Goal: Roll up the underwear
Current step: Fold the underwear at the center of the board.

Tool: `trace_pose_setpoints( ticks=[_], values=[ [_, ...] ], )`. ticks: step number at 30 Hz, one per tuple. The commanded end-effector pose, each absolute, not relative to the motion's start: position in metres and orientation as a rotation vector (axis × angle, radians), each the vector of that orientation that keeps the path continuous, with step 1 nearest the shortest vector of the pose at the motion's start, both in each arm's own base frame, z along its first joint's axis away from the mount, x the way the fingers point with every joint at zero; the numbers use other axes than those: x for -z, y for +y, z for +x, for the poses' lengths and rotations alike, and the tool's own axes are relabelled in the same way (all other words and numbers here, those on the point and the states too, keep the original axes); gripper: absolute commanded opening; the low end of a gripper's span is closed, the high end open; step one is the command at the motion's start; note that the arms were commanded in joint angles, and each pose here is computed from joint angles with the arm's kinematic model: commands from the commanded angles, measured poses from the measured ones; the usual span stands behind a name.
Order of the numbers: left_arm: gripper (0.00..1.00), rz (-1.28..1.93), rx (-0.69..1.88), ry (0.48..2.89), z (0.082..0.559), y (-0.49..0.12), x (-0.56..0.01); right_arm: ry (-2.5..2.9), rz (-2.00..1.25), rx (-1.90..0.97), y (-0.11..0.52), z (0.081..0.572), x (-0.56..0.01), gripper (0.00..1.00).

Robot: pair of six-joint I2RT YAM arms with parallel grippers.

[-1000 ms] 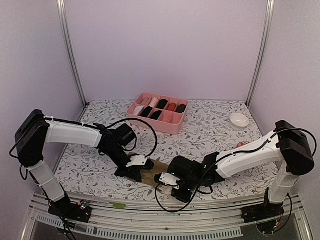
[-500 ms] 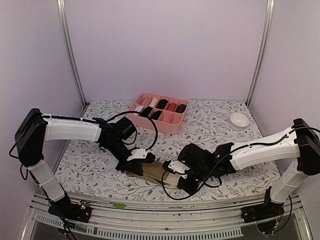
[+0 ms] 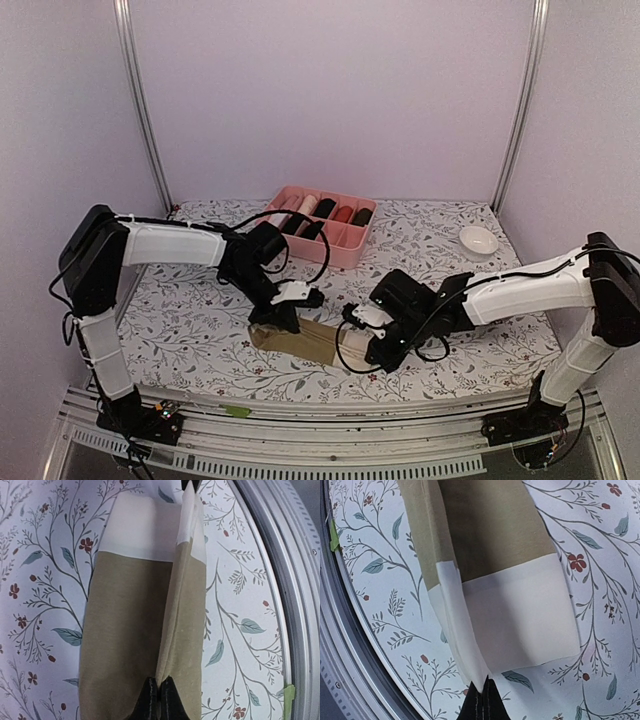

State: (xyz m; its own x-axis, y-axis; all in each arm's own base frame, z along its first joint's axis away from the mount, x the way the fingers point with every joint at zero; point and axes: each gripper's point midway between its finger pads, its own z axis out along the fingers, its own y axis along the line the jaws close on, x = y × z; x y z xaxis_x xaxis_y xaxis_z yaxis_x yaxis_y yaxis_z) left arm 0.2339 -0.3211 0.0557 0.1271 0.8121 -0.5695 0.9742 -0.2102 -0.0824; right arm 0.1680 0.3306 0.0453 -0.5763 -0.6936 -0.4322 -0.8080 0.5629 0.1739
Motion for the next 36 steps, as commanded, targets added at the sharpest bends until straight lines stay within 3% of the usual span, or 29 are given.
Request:
trace_pose_setpoints(
  ticks=[1,28,29,32,36],
  values=[
    [0.0,2.116,0.678,1.748,0.254,-0.32,-0.051,2.522,-1.168,-0.541,0.328,0.18,-0.047,0.0],
    [0.0,2.146,0.643,1.778,0.294,-0.329,-0.021,2.631,-1.063,-0.448,0.309,0.217,-0.027,0.0],
    [0.02,2.147,0.636,1.78,0.294,-0.329,-0.021,2.636,-1.051,-0.437,0.308,0.219,-0.028,0.0],
    [0.2,2.072,0.595,1.819,0.308,-0.329,-0.031,2.651,-1.001,-0.397,0.303,0.224,-0.033,0.03],
    [0.37,1.841,0.576,1.909,0.342,-0.321,-0.067,2.669,-0.872,-0.403,0.294,0.233,-0.049,0.3]
  ],
)
